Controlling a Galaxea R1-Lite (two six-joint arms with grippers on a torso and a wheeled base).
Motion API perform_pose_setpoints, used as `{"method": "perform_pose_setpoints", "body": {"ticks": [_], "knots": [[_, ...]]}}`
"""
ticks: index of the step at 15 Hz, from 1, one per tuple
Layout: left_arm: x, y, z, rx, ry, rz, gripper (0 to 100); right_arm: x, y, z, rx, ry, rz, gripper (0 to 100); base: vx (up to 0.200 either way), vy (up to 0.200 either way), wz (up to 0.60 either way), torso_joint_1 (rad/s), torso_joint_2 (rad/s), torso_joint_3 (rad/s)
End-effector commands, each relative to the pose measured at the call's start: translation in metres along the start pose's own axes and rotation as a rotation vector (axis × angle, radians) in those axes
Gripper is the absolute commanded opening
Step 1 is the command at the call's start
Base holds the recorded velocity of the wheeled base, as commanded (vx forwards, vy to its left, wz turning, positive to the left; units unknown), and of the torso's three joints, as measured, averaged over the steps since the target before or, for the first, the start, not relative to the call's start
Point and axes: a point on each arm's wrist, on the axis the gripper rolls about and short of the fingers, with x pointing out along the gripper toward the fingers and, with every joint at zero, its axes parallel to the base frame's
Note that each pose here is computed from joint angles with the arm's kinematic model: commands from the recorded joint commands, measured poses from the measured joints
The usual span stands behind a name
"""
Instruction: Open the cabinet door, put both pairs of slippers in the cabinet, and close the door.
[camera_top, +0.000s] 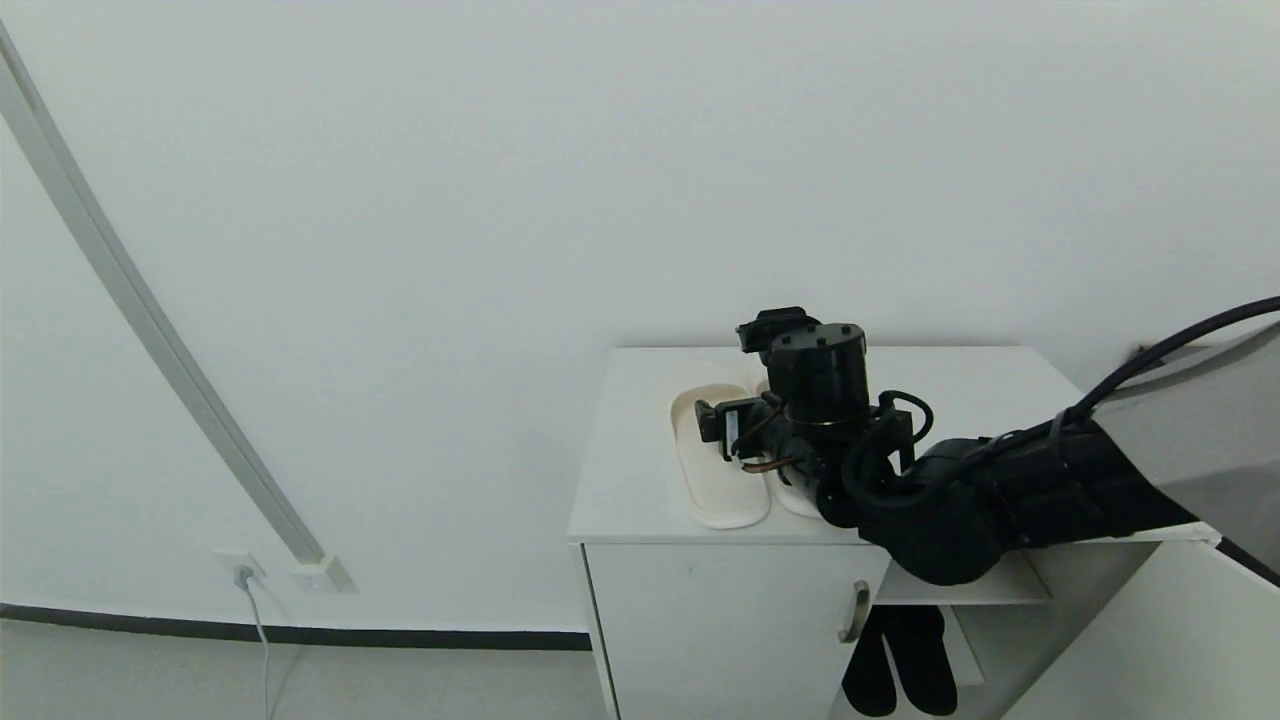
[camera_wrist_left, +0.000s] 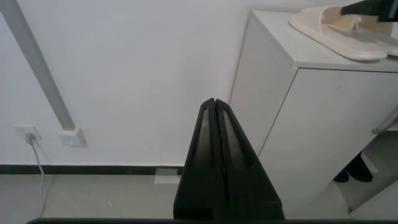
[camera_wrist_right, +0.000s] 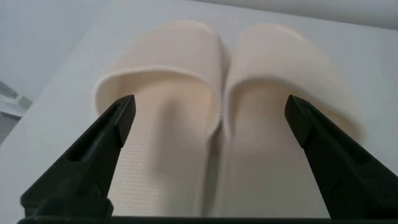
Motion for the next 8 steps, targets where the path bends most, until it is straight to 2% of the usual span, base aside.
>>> {"method": "perform_pose_setpoints", "body": {"ticks": [1, 8], "knots": [[0.0, 0.0, 0.0, 0.0, 0.0, 0.0, 0, 0.013, 0.002, -0.005, -0.003, 0.013, -0.007, 100, 0.0, 0.0, 0.0, 0.0, 0.0, 0.0], [0.0, 0.0, 0.0, 0.0, 0.0, 0.0, 0, 0.04, 0.001, -0.012, -0.003, 0.017, -0.032, 100, 0.0, 0.0, 0.0, 0.0, 0.0, 0.0]]}}
